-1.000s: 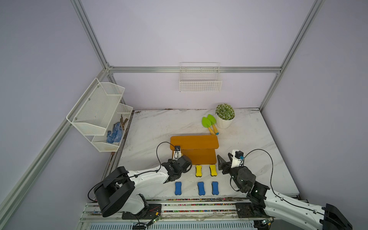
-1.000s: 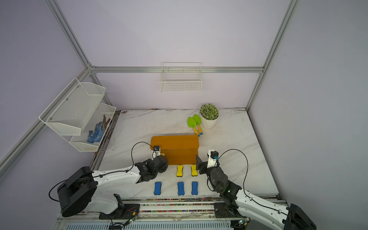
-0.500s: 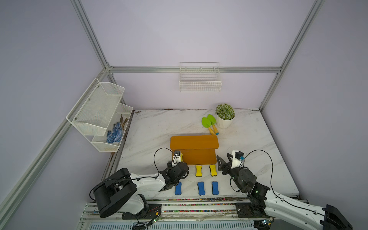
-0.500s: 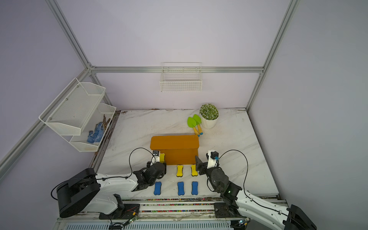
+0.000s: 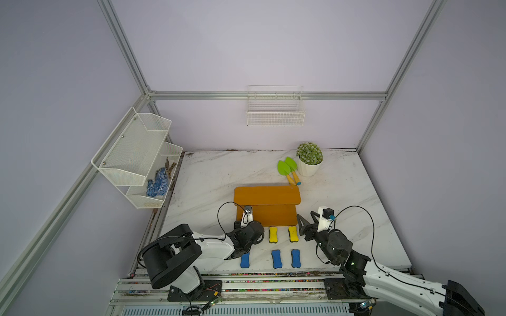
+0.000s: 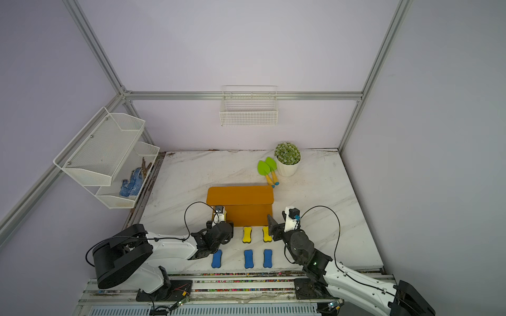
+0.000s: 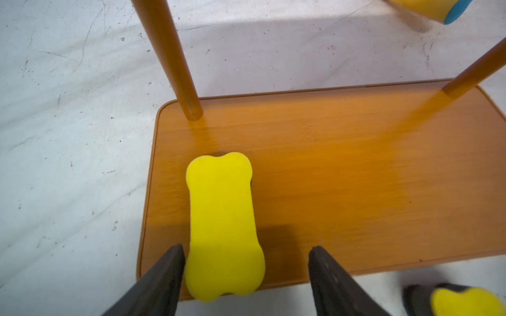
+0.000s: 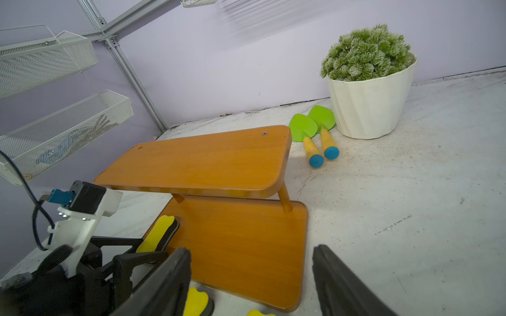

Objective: Remove the whiteboard erasers from the shelf
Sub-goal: Pick up the whiteboard eraser from the shelf.

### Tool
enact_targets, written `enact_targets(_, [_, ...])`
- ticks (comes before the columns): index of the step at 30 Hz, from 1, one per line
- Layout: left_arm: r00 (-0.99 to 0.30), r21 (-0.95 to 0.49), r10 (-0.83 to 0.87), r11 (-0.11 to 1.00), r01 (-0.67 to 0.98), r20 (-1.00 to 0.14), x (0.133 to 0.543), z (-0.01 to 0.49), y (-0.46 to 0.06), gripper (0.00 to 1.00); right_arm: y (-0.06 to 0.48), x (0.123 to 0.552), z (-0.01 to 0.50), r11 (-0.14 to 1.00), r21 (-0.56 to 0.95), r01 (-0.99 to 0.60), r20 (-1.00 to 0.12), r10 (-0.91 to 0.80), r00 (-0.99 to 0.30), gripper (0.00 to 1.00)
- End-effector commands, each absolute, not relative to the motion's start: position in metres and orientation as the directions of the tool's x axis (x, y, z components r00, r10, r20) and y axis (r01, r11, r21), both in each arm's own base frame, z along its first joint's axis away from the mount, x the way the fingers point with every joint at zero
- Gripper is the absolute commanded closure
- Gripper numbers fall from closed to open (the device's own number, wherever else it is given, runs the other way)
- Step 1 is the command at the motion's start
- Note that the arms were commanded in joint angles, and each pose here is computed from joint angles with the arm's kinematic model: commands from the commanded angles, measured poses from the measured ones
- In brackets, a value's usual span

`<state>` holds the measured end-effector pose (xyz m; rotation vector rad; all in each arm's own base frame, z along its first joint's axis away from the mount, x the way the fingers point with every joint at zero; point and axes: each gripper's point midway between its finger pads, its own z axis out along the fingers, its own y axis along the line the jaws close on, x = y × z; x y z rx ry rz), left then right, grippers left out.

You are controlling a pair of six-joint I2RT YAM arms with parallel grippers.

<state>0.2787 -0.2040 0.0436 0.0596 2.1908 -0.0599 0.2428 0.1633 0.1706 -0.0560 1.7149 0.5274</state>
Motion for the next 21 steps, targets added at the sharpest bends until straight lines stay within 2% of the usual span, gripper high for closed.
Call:
enact_targets(1, [-0.562, -0.038, -0.011, 0.999, 0.036, -0.827, 0.2836, 0.05, -0.2066, 0.25, 0.1628, 0.2425, 0.1694, 0.885, 0.333, -0.325, -0.937, 0.271, -0.22, 0.25])
enact_targets(12, [-0.532, -0.061, -0.038, 0.998, 0.026, -0.846, 0.2866, 0.0522, -0.2058, 0.27, 0.1647, 0.2422, 0.1655, 0.882, 0.339, -0.329, -0.934, 0.272, -0.232, 0.26])
enact_targets(21, [-0.539, -0.073, -0.062, 0.997, -0.001, -0.84, 0.2909, 0.0483, -0.2024, 0.35, 0.1666, 0.2421, 0.1628, 0.879, 0.342, -0.333, -0.932, 0.271, -0.242, 0.25])
